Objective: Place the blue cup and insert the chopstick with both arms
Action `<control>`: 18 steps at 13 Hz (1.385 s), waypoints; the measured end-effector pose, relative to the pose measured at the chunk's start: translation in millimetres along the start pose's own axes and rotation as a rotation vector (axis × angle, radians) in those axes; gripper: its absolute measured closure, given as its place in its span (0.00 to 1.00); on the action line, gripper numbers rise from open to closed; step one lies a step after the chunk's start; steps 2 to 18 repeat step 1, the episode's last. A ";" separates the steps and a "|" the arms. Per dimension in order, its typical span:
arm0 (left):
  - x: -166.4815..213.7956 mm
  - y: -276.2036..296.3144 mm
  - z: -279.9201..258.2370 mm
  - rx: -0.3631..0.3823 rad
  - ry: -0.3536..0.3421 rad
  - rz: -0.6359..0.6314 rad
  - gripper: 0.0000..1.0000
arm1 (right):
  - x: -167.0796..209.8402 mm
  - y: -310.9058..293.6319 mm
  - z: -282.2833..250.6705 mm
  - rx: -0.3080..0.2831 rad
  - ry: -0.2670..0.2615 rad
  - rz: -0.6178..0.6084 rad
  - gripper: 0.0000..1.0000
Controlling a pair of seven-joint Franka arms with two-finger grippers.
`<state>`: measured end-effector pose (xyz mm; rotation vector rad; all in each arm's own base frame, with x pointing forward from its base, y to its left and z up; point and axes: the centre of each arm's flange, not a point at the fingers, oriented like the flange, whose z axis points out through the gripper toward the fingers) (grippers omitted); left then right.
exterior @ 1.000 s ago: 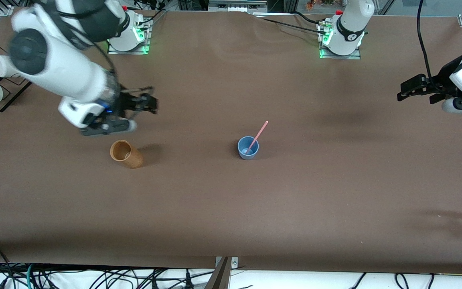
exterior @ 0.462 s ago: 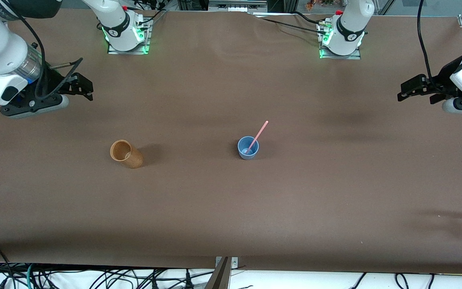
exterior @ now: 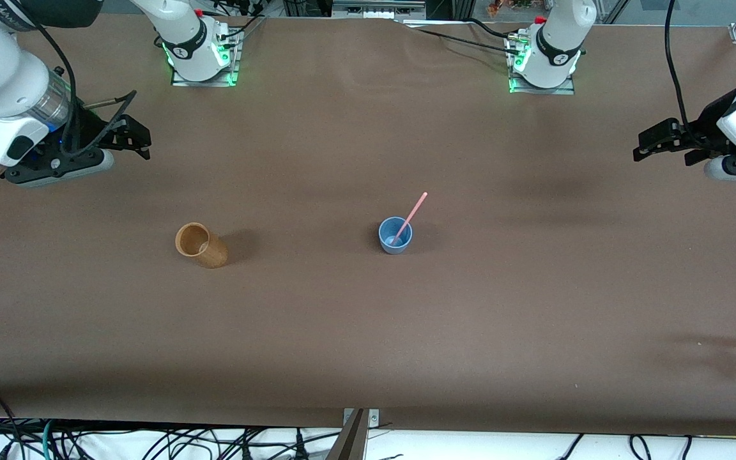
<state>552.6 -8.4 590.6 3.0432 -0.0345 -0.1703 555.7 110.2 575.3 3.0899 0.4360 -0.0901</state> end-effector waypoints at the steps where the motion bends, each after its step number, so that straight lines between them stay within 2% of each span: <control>1: 0.0 0.0 0.0 0.000 0.000 0.000 0.00 | 0.0 0.0 0.0 0.000 0.000 0.000 0.00; 18: 0.0 0.0 0.0 0.000 0.000 0.000 0.00 | 0.0 0.0 0.0 0.000 0.000 0.000 0.00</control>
